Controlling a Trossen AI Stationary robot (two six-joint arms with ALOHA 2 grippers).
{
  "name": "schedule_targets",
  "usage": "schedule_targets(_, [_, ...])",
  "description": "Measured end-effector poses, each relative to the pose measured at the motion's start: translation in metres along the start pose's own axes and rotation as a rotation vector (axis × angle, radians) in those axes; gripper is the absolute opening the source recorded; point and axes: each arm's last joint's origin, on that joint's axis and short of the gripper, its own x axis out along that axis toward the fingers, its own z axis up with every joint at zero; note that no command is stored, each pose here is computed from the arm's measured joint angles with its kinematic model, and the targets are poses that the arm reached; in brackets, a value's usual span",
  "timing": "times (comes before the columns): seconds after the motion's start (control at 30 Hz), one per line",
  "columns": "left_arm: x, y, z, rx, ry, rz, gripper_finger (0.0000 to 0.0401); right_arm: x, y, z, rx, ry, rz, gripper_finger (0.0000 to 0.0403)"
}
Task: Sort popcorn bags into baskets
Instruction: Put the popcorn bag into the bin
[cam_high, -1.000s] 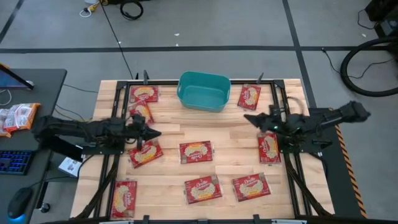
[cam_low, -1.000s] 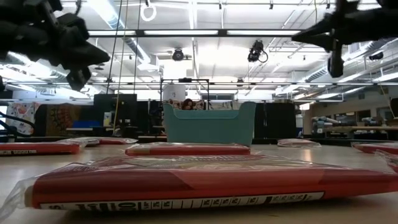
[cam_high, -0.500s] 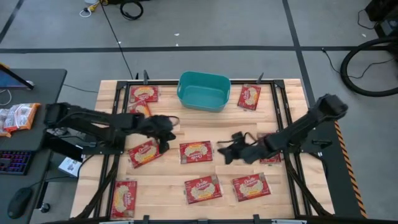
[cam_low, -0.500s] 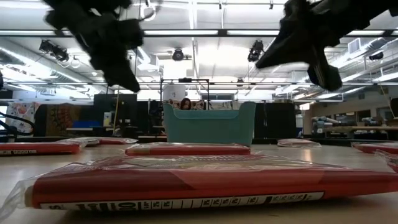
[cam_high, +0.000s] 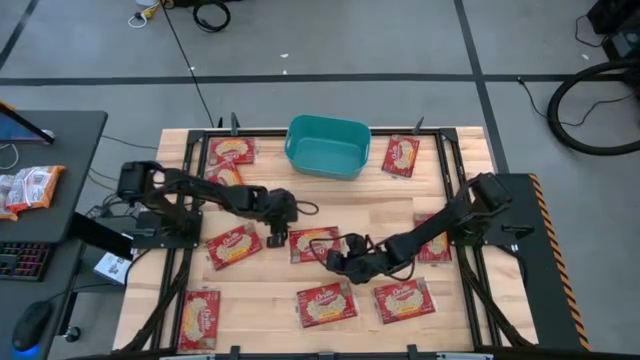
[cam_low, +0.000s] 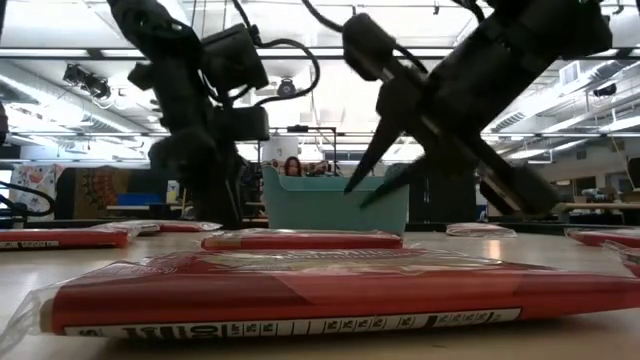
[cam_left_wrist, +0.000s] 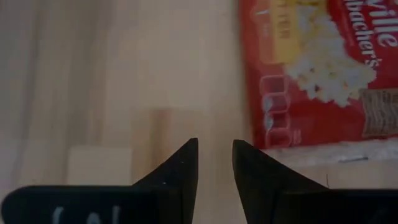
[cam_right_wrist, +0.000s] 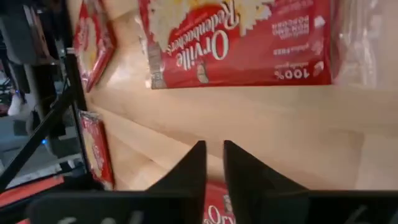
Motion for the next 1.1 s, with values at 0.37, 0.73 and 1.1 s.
schedule_targets(0.37, [0.017, -0.040, 0.000, 0.119, -0.001, -0.089, 0.0105, 0.018, -0.011, 0.010, 0.085, -0.060, -0.055, 0.0244])
schedule_targets(0.73, [0.012, -0.069, -0.002, 0.055, 0.002, -0.252, 0.0105, 0.024, -0.008, 0.032, 0.022, -0.168, -0.066, 0.0261])
schedule_targets(1.1, [0.009, -0.076, 0.018, 0.022, -0.224, -0.278, 0.0105, 0.027, -0.006, 0.043, -0.231, -0.295, -0.055, 0.0180])
